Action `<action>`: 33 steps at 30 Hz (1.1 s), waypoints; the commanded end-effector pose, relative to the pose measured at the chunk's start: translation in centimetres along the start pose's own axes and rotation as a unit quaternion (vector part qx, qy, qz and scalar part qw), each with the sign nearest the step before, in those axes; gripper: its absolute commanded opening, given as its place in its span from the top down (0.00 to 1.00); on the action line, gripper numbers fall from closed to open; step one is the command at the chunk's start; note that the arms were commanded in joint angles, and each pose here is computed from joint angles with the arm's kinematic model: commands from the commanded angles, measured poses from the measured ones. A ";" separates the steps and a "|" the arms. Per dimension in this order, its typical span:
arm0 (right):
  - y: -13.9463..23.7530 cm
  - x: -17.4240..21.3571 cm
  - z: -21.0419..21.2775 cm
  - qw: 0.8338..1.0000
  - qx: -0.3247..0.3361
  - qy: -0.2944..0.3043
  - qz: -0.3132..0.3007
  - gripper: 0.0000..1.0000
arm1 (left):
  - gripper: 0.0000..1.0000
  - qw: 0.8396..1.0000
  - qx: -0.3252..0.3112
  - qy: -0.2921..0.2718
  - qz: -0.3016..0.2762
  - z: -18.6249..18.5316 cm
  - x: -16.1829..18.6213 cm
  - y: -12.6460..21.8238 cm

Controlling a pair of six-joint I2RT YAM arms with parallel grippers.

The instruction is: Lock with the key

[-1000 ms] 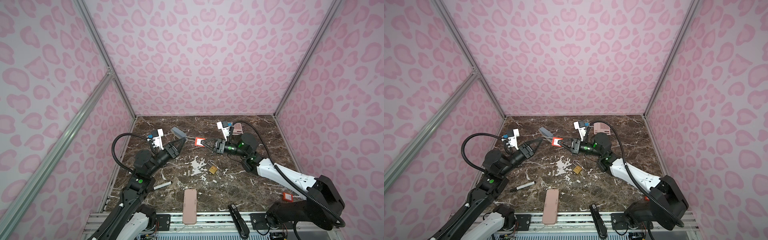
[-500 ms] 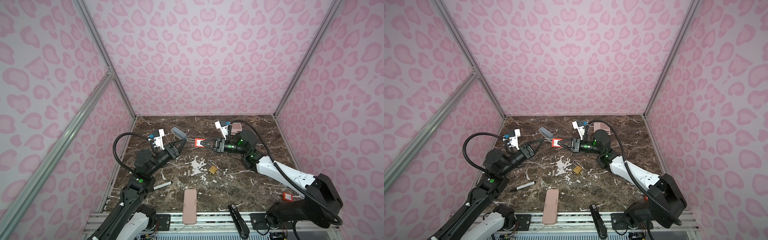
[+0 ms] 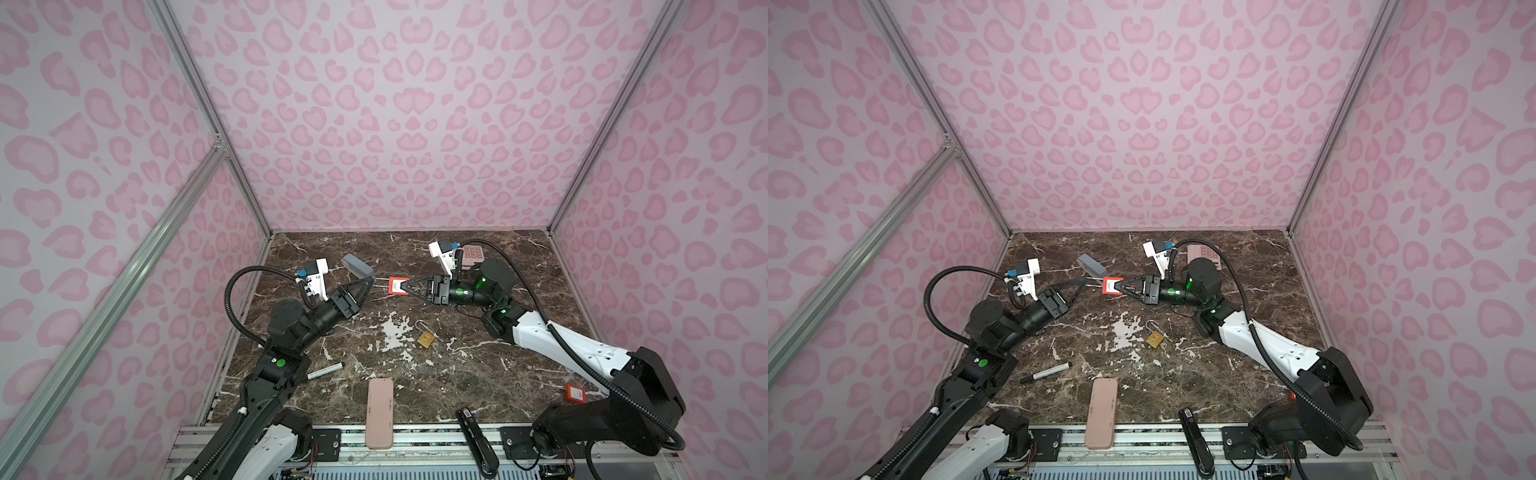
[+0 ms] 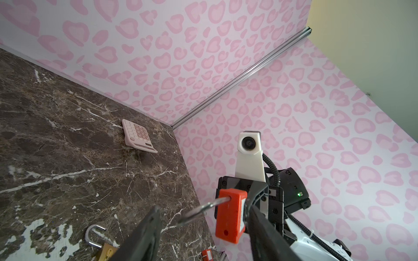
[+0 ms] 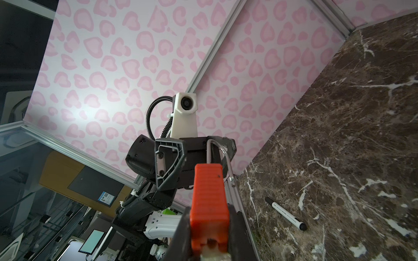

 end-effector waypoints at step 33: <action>-0.4 0.0 -0.9 0.999 -0.040 -0.009 -0.004 0.90 | 0.96 1.000 0.021 0.000 0.021 -0.4 0.1 -0.5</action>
Point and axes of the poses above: each gripper's point midway between its finger pads, its own y axis back along the fingers, its own z axis along the line the jaws close on, x = y × z, the point moved 8 cm from there along y, back along the fingers, and after that the axes turned 11 degrees about y, right-handed, at the moved point
